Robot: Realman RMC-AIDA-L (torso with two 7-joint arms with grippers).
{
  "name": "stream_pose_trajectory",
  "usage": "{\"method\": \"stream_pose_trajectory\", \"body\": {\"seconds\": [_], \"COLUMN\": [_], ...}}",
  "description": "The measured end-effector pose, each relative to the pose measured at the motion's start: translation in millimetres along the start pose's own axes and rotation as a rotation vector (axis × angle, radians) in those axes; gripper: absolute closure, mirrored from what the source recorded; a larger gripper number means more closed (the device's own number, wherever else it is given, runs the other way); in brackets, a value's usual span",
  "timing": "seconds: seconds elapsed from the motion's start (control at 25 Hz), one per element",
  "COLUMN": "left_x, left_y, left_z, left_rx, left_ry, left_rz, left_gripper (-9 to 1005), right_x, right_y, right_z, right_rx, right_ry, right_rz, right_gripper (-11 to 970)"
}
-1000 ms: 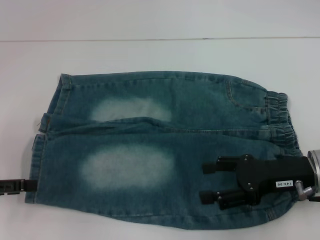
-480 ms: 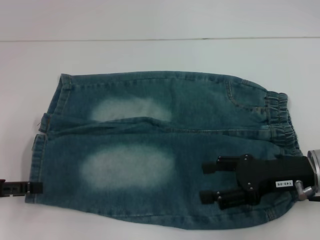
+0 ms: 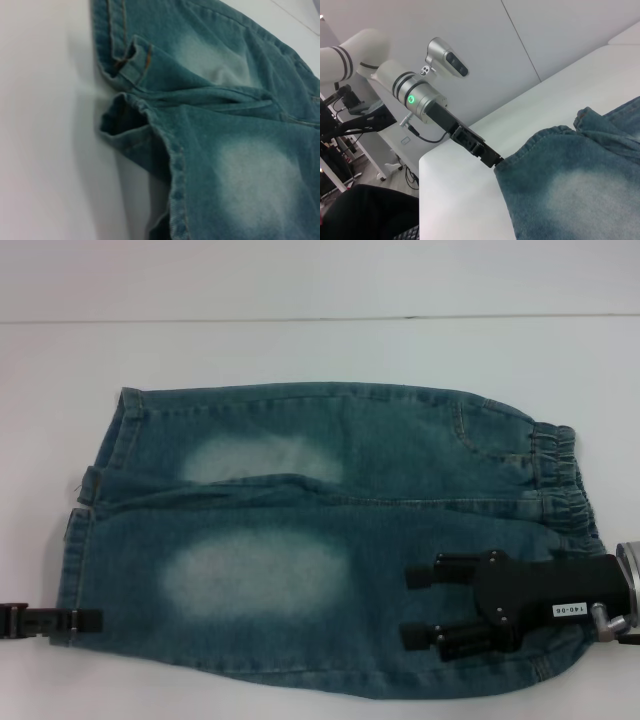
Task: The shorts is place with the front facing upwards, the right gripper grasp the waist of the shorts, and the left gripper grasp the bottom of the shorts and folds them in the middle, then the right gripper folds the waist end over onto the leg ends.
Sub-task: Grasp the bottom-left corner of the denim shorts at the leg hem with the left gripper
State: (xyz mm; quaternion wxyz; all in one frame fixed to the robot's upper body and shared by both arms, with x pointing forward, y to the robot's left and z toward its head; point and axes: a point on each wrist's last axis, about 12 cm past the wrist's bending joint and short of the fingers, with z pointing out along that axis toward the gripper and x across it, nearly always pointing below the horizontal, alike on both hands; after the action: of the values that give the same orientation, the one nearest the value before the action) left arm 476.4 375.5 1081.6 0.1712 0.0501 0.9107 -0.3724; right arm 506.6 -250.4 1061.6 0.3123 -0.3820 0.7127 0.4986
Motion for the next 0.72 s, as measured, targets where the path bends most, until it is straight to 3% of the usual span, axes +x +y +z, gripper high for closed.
{"method": "stream_pose_trajectory", "body": {"seconds": [0.44,0.72], "left_x": [-2.1,-1.7], "left_y": [-2.5,-1.2], "left_z": [2.3,2.4], "left_rx": [0.011,-0.001], "left_ry": [-0.005,-0.007], "left_rz": [0.014,0.015], "left_gripper": [210,457], "right_x": [-0.4,-1.1], "right_y": [-0.5,-0.8], "right_z": [-0.5,-0.4], "right_rx": [0.003,0.003], "right_ry": [-0.001,0.000], "right_rz": [-0.001,-0.003], "right_gripper": [19,18]}}
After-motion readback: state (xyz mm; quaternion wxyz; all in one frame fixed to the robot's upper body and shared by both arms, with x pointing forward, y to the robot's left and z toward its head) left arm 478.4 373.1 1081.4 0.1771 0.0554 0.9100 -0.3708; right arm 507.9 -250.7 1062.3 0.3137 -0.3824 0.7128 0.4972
